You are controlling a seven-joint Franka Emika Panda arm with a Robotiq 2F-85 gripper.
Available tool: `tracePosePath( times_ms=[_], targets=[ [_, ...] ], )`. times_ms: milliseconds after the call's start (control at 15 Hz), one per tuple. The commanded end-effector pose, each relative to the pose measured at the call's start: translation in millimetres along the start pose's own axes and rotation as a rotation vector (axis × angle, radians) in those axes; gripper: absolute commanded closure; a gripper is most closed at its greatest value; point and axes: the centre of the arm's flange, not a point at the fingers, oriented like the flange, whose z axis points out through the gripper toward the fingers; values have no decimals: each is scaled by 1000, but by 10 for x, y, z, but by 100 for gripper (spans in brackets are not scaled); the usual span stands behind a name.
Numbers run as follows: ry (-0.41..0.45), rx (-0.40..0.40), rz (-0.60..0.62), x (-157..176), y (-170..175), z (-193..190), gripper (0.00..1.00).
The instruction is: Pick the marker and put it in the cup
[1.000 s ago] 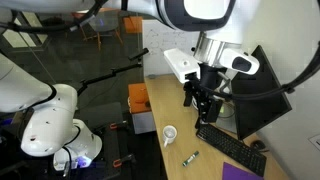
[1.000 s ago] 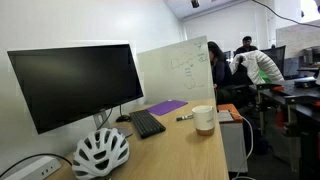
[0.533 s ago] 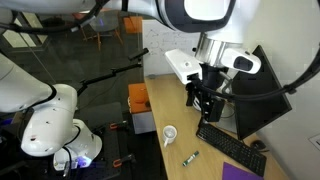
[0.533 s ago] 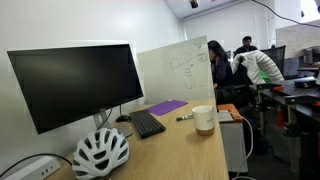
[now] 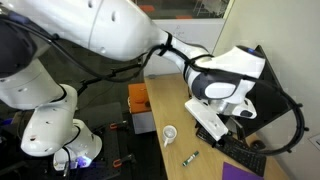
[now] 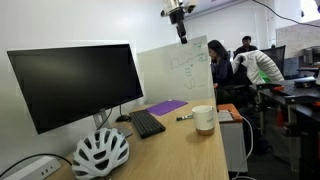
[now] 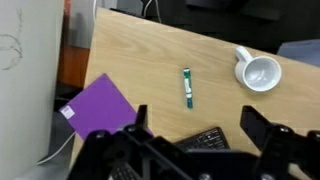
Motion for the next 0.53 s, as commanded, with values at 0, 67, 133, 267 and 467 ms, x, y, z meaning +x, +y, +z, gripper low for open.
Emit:
tracePosePath(
  times_ms=[0,67,133,267,467],
  targets=[
    [-6,-5,-112,199,122,520,0],
    [-17,-6,-131,223,118,711,0],
    [-26,-22,-125,253,106,885,0],
    [-51,-20,-123,270,73,1201,0],
    [-95,3,-126,249,30,1406,0]
  ],
)
